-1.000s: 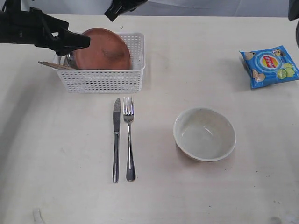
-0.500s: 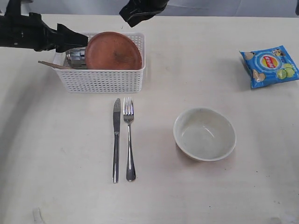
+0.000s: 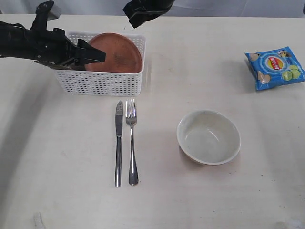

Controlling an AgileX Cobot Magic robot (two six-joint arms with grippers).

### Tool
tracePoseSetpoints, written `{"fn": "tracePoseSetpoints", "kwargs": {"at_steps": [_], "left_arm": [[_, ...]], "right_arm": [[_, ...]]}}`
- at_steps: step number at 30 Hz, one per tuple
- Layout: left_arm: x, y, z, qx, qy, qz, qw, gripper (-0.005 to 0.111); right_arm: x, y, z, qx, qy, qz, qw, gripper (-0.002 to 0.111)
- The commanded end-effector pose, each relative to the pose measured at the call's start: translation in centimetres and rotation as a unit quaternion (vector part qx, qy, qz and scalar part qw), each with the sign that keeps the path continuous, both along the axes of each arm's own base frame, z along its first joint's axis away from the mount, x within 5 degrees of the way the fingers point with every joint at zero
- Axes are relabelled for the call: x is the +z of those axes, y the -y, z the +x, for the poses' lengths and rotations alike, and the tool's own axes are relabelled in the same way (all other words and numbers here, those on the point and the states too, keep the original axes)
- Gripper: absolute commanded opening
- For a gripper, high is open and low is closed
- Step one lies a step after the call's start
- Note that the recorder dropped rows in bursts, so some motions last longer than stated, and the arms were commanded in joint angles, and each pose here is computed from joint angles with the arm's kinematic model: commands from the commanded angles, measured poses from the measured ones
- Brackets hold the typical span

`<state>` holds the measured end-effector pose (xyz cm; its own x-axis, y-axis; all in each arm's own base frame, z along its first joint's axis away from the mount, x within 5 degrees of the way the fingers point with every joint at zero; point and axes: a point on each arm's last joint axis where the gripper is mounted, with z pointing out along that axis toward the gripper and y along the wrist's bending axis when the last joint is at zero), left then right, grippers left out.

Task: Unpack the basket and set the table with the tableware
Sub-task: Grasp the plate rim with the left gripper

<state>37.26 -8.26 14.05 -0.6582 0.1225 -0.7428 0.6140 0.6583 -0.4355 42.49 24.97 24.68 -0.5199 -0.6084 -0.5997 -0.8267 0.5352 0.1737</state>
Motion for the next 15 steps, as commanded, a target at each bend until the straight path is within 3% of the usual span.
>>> {"fn": "tracePoseSetpoints", "kwargs": {"at_steps": [1,5,6,7,10,15], "left_arm": [[-0.6,0.1,0.1,0.015,-0.018,0.003,1.0,0.058],[-0.3,0.6,0.0,-0.004,-0.015,-0.013,1.0,0.028],[-0.1,0.8,0.0,-0.013,-0.012,-0.021,1.0,0.019],[0.3,1.0,0.0,-0.027,-0.007,-0.032,0.999,0.001],[1.2,1.3,0.2,-0.046,0.004,-0.056,0.997,0.0],[2.8,1.1,0.5,-0.036,0.031,-0.043,0.998,0.0]], "right_arm": [[0.3,0.1,0.1,0.0,0.003,0.005,1.0,0.0],[0.3,0.1,0.1,0.0,0.003,0.005,1.0,0.0],[0.3,0.1,0.1,0.0,0.003,0.005,1.0,0.0],[0.3,0.1,0.1,0.0,0.003,0.005,1.0,0.0],[0.2,0.1,0.0,0.002,0.0,0.004,1.0,0.0],[1.1,0.6,-0.1,0.002,0.011,-0.003,1.0,0.0]]}}
